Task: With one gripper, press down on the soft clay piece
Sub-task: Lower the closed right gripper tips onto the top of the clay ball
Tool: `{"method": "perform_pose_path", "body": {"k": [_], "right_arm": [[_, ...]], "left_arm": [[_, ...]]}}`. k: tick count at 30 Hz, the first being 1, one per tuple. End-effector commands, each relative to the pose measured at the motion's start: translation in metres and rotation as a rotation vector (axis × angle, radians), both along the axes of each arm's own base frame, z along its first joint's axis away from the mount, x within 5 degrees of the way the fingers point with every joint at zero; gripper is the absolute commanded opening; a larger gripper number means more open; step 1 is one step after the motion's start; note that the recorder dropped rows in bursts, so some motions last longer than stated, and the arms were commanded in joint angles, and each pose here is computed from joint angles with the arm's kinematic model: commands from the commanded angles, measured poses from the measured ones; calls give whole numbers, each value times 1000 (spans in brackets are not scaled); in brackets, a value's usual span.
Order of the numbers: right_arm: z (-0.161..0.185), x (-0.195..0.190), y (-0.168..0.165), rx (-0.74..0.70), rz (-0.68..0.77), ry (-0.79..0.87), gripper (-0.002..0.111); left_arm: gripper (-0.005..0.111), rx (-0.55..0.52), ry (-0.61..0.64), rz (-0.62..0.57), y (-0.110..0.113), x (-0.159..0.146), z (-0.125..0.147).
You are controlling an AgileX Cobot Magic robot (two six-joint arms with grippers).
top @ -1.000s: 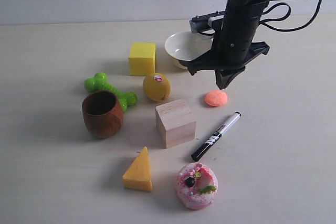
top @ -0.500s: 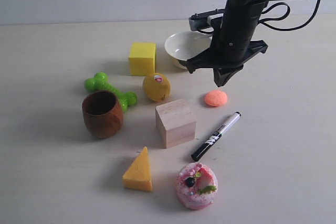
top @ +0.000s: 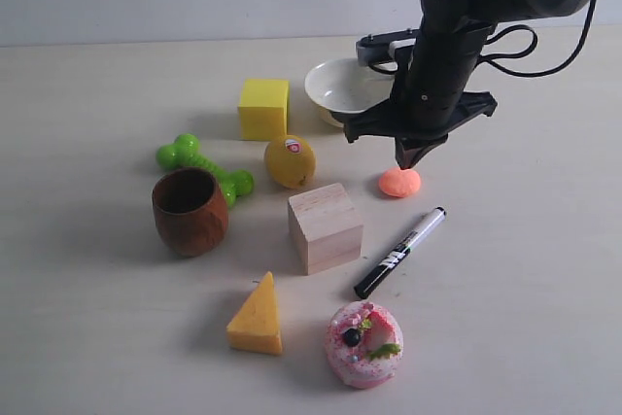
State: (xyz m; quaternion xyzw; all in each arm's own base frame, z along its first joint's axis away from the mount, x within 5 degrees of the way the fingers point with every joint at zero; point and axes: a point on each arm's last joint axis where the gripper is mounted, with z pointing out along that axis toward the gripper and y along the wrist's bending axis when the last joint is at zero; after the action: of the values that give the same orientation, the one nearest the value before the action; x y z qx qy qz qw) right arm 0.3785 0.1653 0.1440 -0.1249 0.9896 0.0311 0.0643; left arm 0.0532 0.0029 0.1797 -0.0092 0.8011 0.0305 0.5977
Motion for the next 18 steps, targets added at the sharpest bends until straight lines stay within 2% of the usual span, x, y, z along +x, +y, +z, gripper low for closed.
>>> {"method": "perform_pose_path", "body": {"k": [1,11,18], "right_arm": [[-1,0,0,1,-45,-4,0],[-2,-3,-3,-23,-158,31,0],[-2,-4,-3,-19,-166,48,0]], "left_arm": [[0,-3,-15,-5,0,0,1],[0,-3,-15,-5,0,0,1],[0,-3,-15,-5,0,0,1]]}}
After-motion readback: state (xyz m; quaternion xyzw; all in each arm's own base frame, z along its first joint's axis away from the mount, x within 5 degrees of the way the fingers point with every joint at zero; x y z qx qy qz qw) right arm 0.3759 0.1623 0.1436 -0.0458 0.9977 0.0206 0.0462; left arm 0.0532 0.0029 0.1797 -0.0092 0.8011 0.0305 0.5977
